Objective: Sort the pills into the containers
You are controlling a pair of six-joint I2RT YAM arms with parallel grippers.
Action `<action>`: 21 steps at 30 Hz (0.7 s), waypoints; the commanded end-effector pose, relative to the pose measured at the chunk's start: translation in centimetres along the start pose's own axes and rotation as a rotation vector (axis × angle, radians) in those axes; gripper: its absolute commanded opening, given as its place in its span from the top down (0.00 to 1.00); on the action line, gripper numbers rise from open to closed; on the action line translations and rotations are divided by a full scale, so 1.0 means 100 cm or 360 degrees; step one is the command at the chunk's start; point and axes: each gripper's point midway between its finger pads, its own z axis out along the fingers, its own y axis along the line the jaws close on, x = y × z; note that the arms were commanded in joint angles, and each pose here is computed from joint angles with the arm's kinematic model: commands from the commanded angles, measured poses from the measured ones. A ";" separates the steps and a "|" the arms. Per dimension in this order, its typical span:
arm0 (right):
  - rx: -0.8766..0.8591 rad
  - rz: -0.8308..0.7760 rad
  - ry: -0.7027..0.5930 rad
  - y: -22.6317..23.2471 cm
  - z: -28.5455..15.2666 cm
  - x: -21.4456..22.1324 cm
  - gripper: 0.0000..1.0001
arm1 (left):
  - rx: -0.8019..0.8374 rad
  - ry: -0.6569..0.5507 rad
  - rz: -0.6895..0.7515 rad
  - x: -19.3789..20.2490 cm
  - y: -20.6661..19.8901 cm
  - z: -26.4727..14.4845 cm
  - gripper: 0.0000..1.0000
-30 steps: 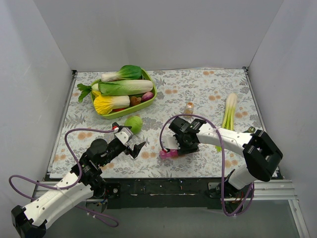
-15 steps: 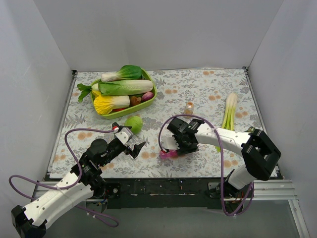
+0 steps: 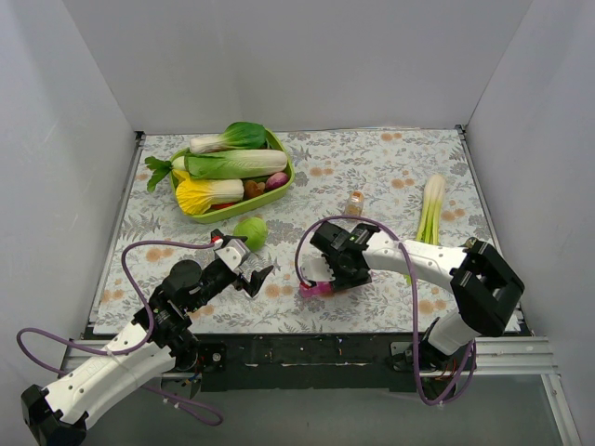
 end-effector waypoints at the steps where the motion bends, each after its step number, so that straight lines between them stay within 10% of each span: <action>1: 0.0039 -0.0030 0.0026 -0.009 -0.010 -0.004 0.99 | 0.0001 -0.0004 0.0022 0.001 0.001 0.000 0.02; 21: 0.0031 -0.0079 0.0099 -0.006 -0.008 -0.002 0.99 | 0.0006 0.0001 0.0022 0.002 0.000 0.000 0.02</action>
